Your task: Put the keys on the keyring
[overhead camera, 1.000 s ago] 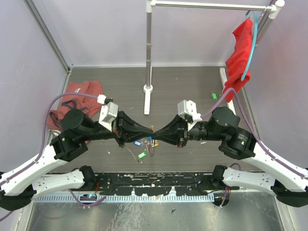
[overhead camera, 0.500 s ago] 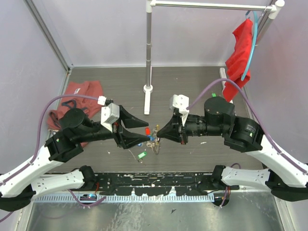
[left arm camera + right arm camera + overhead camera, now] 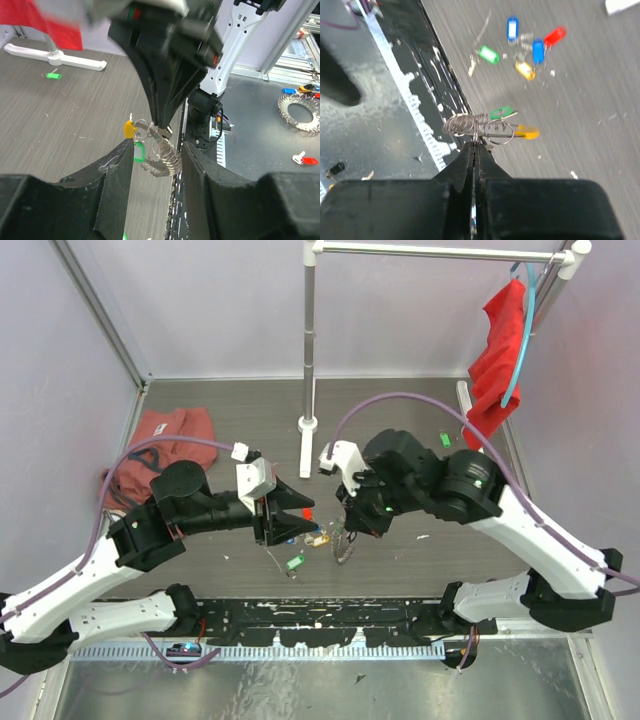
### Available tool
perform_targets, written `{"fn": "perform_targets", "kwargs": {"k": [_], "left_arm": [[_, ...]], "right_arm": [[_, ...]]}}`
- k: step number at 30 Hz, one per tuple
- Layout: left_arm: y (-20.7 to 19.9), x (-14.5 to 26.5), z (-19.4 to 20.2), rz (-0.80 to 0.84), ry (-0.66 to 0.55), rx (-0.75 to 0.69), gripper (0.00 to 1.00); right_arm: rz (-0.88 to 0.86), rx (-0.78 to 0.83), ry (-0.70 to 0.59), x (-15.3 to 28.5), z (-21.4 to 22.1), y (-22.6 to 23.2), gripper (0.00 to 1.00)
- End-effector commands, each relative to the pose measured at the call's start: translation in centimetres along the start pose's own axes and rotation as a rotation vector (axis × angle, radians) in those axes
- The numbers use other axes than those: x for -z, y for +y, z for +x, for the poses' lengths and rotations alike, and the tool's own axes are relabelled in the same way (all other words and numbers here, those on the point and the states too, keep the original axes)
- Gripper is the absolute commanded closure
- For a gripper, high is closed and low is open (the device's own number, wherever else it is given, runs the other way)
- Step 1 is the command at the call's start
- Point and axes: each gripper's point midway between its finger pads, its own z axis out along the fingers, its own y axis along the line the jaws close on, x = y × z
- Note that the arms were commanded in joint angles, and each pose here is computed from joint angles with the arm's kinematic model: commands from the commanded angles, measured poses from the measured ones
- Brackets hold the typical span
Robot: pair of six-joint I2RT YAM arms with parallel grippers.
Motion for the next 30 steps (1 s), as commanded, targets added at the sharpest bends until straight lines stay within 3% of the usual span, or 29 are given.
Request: {"fn": "perform_targets", "kwargs": {"k": [1, 18, 30], "left_arm": [[0.4, 0.1, 0.7, -0.017, 0.007, -0.014, 0.51], [-0.4, -1.7, 2.6, 0.072, -0.001, 0.009, 0.61], [-1.7, -3.0, 4.6, 0.209, 0.139, -0.015, 0.69]], "right_arm": [[0.051, -0.068, 0.175, -1.1, 3.2, -0.8, 0.99], [-0.072, -0.024, 0.091, -1.3, 1.1, 1.1, 0.99], [-0.122, -0.003, 0.068, -1.3, 1.0, 1.9, 0.99]]}}
